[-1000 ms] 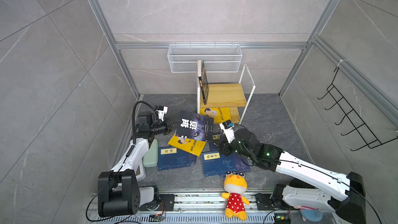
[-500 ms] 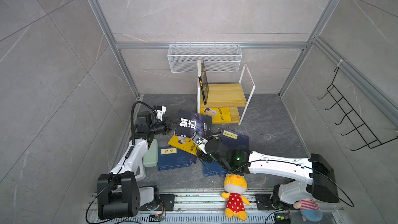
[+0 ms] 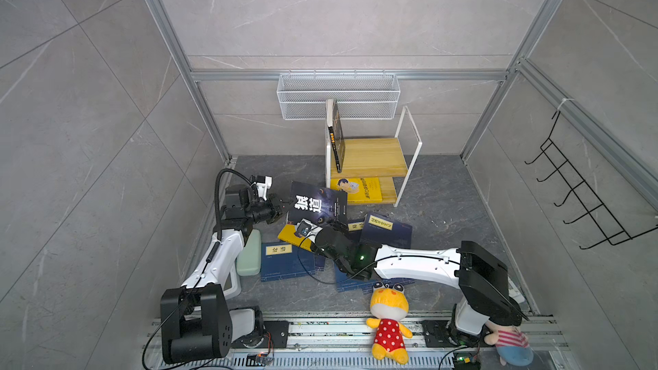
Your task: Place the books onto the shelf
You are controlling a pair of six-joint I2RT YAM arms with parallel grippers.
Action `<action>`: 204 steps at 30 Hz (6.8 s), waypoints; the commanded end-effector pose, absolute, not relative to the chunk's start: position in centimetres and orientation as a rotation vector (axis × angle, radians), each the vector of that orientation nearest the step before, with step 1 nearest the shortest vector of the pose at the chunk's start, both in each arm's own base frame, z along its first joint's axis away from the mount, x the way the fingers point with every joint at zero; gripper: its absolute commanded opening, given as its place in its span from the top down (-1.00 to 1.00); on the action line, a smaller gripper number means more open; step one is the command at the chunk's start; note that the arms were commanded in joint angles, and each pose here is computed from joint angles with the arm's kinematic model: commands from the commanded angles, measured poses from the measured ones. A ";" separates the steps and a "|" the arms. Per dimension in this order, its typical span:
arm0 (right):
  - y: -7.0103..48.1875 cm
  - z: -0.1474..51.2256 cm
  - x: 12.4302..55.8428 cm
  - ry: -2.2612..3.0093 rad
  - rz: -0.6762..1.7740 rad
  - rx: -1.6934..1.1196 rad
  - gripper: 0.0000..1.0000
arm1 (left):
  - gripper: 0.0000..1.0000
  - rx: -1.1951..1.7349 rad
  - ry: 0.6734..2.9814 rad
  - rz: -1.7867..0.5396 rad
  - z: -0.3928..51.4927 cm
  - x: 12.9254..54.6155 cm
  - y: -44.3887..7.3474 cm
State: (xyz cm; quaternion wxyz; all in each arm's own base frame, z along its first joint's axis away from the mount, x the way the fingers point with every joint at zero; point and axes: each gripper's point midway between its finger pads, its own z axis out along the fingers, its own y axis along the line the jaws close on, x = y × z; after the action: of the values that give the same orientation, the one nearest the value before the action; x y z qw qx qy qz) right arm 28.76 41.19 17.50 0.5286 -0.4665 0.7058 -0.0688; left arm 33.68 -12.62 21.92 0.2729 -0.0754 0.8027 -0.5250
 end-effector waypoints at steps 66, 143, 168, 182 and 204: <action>23.6 42.1 38.1 1.412 0.263 0.082 1.00 | -1.00 0.272 2.119 -0.536 17.5 26.3 -6.5; 32.4 32.0 45.7 1.521 0.212 -0.258 0.19 | -0.99 0.367 2.101 -0.537 17.3 25.6 -7.7; 32.9 29.8 42.2 1.553 0.201 -0.463 -0.16 | -1.00 0.348 2.104 -0.557 17.7 25.7 -7.6; 30.0 27.8 38.7 1.617 0.167 -0.601 -0.37 | -1.00 0.347 2.111 -0.570 17.4 25.8 -7.8; 31.1 32.9 43.6 1.538 0.700 -1.040 -0.29 | -1.00 0.342 2.094 -0.569 17.9 25.6 -7.7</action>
State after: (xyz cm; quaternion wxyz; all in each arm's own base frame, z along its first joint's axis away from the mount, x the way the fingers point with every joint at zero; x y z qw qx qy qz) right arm 44.79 29.61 33.16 0.5801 -0.4037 0.6622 0.2489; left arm 25.47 -7.50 16.76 0.4409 0.1339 0.8593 -0.2219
